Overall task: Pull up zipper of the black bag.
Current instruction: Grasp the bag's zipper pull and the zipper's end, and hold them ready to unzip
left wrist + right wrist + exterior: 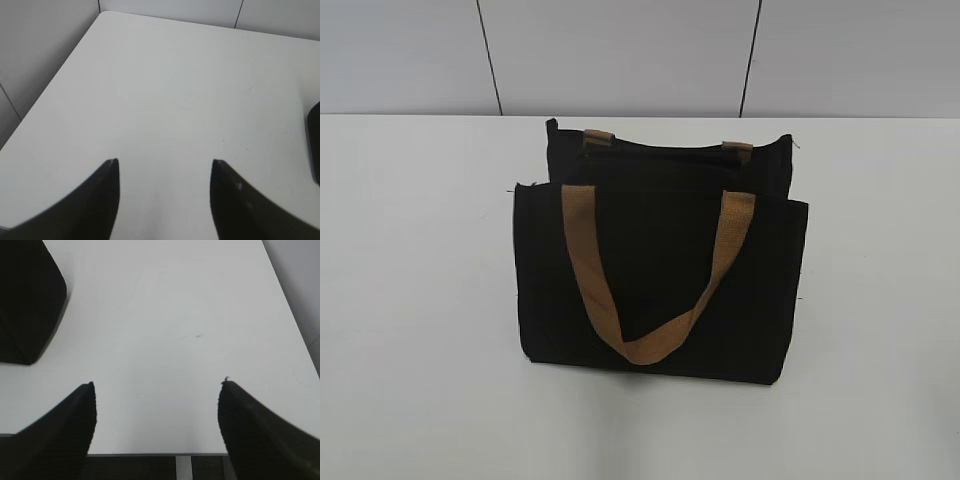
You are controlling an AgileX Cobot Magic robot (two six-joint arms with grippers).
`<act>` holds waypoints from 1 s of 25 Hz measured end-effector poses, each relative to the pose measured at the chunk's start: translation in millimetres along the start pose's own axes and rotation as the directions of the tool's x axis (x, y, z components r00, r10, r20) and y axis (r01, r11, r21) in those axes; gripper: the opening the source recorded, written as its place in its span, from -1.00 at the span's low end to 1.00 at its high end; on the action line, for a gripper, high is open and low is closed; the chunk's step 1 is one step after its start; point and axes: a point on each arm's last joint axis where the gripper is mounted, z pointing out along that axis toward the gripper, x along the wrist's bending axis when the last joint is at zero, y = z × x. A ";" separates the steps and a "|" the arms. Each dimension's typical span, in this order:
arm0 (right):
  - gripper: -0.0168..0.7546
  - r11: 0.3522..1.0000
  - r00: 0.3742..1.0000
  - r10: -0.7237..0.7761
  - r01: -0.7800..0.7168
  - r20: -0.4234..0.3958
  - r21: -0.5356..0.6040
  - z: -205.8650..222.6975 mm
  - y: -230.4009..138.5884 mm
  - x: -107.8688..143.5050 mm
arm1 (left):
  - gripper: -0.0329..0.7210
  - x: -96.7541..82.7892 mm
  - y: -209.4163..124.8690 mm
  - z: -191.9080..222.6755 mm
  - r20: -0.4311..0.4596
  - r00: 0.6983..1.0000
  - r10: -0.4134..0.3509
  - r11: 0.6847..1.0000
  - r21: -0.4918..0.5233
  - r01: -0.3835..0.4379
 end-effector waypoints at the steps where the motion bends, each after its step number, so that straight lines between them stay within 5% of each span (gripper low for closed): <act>1: 0.54 1.000 1.000 0.000 0.000 0.000 0.000 0.0 0.0 0.0 | 0.24 0.0 0.0 0.0 0.000 1.000 0.000 1.000 0.000 0.000; 25: 0.54 1.000 1.000 0.000 0.000 0.000 0.000 0.0 0.0 0.0 | 0.24 0.1 0.0 0.0 -0.001 1.000 0.001 1.000 0.000 -0.001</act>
